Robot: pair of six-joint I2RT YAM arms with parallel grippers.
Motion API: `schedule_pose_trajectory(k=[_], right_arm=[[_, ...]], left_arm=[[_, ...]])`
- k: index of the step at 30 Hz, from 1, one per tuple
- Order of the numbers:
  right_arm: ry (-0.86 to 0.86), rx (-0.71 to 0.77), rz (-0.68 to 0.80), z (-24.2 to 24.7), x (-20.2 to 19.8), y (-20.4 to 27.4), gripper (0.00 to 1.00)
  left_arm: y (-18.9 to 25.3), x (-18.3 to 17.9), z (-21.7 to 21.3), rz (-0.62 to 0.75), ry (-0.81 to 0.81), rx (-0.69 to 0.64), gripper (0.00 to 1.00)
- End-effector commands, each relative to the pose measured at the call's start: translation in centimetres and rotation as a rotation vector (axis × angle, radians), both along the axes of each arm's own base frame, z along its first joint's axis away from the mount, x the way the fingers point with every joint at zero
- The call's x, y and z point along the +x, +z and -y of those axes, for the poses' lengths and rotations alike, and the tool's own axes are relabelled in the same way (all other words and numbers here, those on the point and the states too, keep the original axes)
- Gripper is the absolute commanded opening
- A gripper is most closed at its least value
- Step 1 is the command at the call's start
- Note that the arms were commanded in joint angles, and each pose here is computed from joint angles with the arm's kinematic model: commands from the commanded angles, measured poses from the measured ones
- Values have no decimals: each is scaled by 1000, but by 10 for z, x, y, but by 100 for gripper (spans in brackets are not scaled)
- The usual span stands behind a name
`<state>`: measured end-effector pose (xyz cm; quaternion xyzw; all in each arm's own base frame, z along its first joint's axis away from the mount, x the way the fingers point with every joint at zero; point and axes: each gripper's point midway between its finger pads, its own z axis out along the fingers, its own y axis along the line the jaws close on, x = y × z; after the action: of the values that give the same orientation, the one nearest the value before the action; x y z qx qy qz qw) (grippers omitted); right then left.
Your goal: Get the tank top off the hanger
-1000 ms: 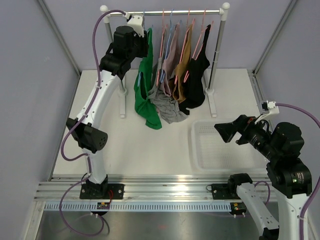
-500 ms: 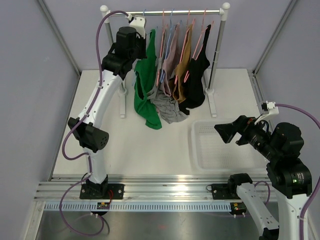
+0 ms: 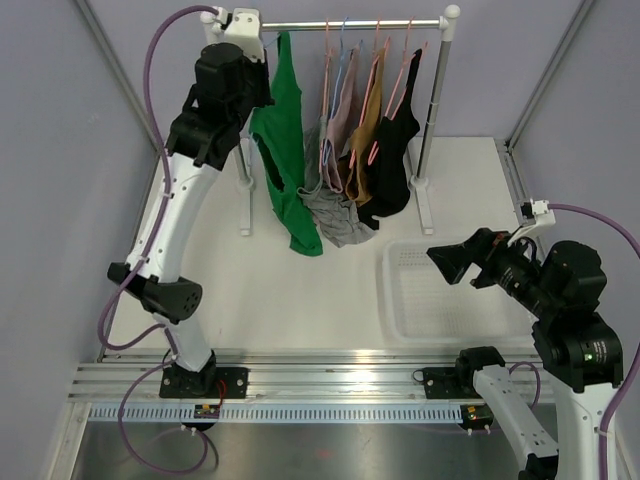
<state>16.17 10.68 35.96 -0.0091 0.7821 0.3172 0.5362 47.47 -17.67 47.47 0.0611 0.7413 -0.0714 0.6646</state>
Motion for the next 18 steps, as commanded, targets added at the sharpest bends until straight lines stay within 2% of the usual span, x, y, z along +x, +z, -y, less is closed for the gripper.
schedule_pose_trajectory(k=[1, 5, 11, 12, 13, 15, 17, 18], right_arm=[[47, 29, 77, -9, 5, 28, 99], [99, 61, 98, -19, 14, 41, 99], [339, 199, 113, -59, 30, 66, 100], [367, 249, 70, -65, 37, 67, 100], [453, 276, 100, -74, 35, 74, 100], [564, 339, 38, -92, 38, 73, 100], [580, 334, 48, -107, 44, 74, 99], [538, 295, 57, -116, 60, 66, 99]], left_arm=[[66, -48, -27, 145, 33, -82, 0], [52, -87, -41, 88, 17, -81, 0], [41, -157, -68, 44, 5, -126, 0], [40, -179, -74, 48, -9, -155, 0], [37, -189, -77, 42, -18, -167, 0], [18, -218, -84, 0, -36, -201, 0], [-6, -237, -86, -64, -51, -208, 0], [-26, -251, -84, -107, -82, -230, 0]])
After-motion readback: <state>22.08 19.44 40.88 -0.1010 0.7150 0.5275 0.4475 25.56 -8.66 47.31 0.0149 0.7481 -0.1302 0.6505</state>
